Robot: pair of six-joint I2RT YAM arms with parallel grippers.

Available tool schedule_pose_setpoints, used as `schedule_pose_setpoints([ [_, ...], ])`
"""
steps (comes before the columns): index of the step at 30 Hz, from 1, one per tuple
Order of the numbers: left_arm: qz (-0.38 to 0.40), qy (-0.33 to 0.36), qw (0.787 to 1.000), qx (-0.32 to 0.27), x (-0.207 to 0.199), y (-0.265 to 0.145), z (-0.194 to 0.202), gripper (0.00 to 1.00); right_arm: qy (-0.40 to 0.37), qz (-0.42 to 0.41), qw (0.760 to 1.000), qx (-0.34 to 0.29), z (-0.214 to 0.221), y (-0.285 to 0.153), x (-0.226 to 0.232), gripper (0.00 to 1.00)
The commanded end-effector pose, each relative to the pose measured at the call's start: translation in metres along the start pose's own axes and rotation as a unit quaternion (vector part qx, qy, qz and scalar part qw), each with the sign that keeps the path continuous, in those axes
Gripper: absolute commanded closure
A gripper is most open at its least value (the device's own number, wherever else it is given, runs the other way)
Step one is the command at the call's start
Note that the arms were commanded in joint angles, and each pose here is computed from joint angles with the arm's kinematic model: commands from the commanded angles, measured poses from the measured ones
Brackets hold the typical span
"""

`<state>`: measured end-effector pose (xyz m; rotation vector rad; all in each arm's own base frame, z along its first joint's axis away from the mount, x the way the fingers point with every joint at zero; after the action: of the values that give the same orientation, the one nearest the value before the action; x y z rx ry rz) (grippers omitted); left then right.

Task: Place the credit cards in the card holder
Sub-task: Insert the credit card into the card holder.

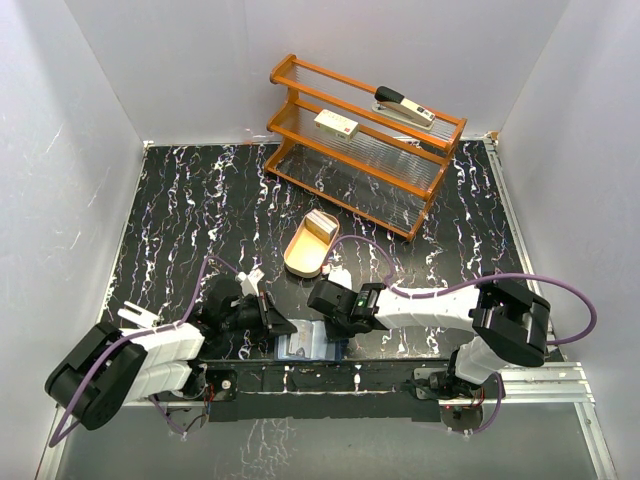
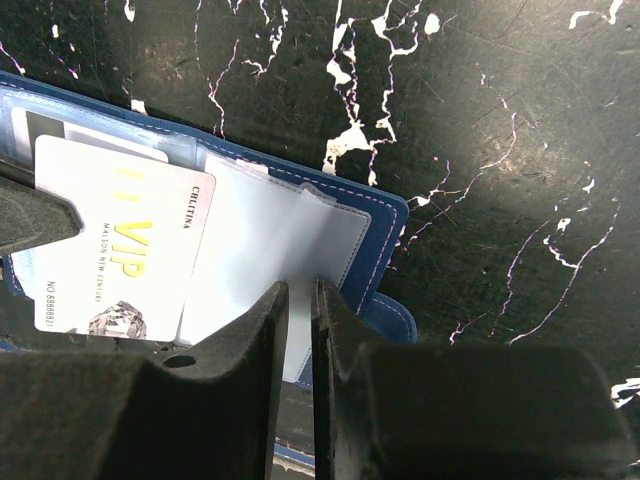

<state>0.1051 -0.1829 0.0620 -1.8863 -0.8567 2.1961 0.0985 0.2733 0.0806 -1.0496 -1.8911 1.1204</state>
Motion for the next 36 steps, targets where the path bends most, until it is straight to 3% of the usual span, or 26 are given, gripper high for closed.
schedule_pose_setpoints([
  [1,0.002,0.009,1.000,-0.005,0.0025,0.0014,0.0001,1.00,0.002,0.009,1.000,-0.009,0.0029,0.0061,-0.0035,0.87],
  [23,-0.021,0.010,1.000,-0.009,0.0069,0.0099,-0.0013,1.00,0.004,0.004,1.000,-0.009,0.0047,0.0062,-0.0023,0.87],
  [36,-0.036,0.001,0.998,-0.055,0.0067,0.0101,-0.0079,1.00,0.011,0.001,1.000,-0.011,0.0073,0.0071,-0.0009,0.87],
])
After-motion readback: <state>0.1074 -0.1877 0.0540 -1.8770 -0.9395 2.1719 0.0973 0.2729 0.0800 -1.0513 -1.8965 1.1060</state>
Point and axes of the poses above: each gripper's point midway between its finger pads, its own y axis out along the fingers, its own x axis along the line the jaws close on, z = x × y, the point moved 6 cm from there along -y, back along the fingers, and after that the axes turned 13 degrees about -y, right-handed, at the moved point
